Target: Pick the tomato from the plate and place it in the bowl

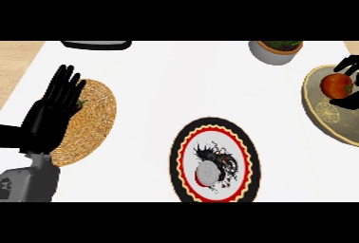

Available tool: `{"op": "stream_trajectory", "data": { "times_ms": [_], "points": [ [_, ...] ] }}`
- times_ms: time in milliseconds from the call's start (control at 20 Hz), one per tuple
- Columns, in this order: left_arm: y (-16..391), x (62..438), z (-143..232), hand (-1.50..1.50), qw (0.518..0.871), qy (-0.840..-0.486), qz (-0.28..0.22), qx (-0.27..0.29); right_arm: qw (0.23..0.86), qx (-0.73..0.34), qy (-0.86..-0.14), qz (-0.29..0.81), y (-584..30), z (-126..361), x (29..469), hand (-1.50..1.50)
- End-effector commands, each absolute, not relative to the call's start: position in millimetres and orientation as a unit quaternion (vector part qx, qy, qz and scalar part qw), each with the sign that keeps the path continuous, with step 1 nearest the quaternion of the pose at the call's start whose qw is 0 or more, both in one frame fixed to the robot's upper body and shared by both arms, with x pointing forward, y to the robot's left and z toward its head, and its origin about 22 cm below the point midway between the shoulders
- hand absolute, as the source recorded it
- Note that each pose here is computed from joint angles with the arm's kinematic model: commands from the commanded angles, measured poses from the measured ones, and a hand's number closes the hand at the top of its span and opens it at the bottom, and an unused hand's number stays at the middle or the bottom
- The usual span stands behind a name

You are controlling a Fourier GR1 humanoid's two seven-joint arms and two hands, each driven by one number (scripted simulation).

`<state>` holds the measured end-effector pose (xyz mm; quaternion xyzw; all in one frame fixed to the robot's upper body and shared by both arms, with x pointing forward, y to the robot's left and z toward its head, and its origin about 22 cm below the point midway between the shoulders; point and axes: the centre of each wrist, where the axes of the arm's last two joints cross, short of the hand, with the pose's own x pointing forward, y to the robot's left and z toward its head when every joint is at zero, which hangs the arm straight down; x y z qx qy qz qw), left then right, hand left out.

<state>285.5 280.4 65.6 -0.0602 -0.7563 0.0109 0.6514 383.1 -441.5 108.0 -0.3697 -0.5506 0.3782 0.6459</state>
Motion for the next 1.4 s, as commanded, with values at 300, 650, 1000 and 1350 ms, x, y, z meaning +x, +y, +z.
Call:
{"op": "stream_trajectory", "data": {
  "times_ms": [300, 650, 1000, 1350],
  "points": [
    [289, 285, 63, 0.0, 0.65, -0.757, 0.017, -0.063, 0.64, -0.239, -0.681, 0.264, -457, 116, 385, -1.5],
    [280, 287, 67, 0.0, 0.647, -0.76, 0.011, -0.063, 0.637, -0.185, -0.745, 0.075, -482, 131, 374, -1.5],
    [292, 286, 67, 0.0, 0.649, -0.758, 0.011, -0.056, 0.646, -0.218, -0.731, 0.03, -544, 151, 322, -1.5],
    [274, 282, 67, 0.0, 0.646, -0.76, 0.021, -0.064, 0.654, -0.225, -0.722, 0.025, -590, 149, 263, -1.5]
  ]
}}
